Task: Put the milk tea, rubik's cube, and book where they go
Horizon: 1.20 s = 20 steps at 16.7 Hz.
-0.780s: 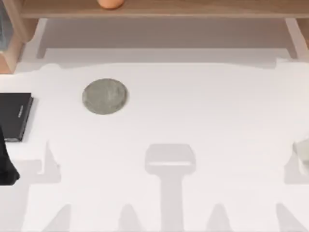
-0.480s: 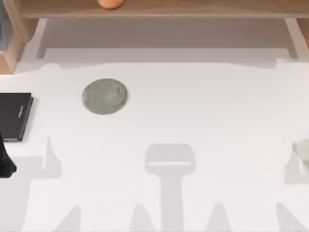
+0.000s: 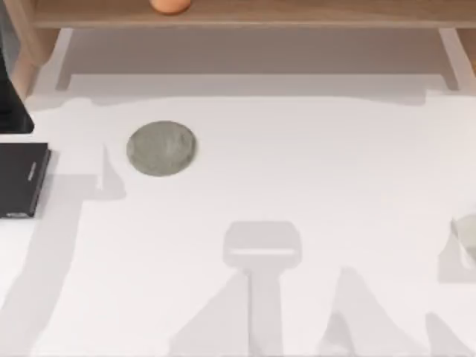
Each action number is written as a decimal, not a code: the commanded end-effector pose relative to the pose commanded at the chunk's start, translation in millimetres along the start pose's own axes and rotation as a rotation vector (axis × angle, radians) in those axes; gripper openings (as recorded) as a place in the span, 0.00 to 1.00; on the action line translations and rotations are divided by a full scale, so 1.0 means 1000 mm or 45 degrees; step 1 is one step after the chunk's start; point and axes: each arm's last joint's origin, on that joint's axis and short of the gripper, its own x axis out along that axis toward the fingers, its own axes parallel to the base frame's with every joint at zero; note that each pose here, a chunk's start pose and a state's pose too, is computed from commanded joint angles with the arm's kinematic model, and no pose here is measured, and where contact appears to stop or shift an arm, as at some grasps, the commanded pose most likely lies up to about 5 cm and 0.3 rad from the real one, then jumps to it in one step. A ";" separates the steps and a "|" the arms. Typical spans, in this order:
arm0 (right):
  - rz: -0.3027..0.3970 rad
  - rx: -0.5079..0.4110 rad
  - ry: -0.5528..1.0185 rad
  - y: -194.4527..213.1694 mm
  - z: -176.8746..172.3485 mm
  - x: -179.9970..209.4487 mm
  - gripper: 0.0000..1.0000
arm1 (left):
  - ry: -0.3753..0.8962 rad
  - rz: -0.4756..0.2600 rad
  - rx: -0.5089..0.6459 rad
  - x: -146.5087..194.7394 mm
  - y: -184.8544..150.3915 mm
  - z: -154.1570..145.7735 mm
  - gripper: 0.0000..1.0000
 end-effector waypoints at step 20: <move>0.000 0.000 0.000 0.000 0.000 0.000 1.00 | 0.098 -0.020 0.013 0.211 -0.147 -0.082 1.00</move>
